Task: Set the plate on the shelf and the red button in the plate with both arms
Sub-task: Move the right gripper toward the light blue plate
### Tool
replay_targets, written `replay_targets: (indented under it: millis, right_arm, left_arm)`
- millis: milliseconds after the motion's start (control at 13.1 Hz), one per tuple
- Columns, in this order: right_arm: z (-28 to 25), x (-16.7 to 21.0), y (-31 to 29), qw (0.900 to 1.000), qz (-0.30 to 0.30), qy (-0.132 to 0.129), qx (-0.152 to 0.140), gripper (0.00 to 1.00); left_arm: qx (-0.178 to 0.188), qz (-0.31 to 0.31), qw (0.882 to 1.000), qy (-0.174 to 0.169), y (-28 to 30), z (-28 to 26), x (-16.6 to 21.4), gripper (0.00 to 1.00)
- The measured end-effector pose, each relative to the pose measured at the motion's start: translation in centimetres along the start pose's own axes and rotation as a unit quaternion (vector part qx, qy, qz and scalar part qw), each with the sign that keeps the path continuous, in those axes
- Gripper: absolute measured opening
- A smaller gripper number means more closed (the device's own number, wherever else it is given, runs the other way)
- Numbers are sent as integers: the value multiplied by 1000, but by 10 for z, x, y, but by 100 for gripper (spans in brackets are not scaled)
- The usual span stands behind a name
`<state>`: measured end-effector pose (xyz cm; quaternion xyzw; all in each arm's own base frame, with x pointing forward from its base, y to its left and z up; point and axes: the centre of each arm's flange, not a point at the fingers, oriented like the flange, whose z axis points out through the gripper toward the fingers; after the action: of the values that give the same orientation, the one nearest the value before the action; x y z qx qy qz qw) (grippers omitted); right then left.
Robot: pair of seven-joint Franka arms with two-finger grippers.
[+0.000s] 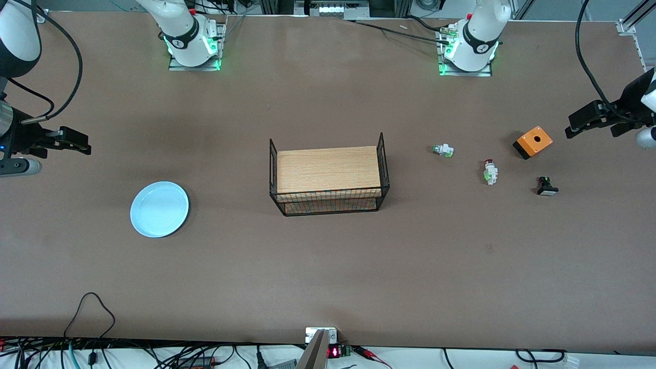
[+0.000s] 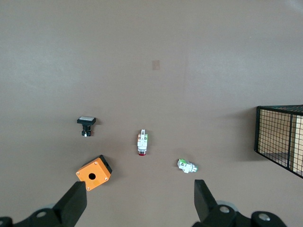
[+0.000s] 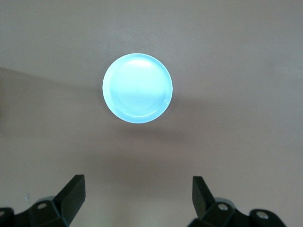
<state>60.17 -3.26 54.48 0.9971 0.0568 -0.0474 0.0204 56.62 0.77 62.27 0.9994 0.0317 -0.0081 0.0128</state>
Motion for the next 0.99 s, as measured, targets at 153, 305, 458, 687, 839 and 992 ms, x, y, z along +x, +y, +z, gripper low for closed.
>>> replay_targets:
  millis: [153, 305, 458, 687, 839, 992]
  right_arm:
    - [0, 0, 0, 1000, 0, 0, 0, 100]
    - [0, 0, 0, 1000, 0, 0, 0, 100]
    - [0, 0, 2, 1000, 2, 0, 0, 100]
    - [1, -2, 12, 1000, 8, -3, -12, 100]
    - [3, -3, 22, 1000, 17, -5, -12, 100]
    - [12, -2, 36, 999, 29, -12, -10, 100]
  left_arm:
    - [0, 0, 1000, 0, 0, 0, 0, 100]
    - [0, 0, 1000, 0, 0, 0, 0, 100]
    - [0, 0, 1000, -1, 0, 0, 0, 100]
    - [0, 0, 1000, -3, 0, 0, -1, 100]
    - [0, 0, 1000, -4, 0, 1, -1, 100]
    - [0, 0, 1000, -4, 0, 1, -1, 100]
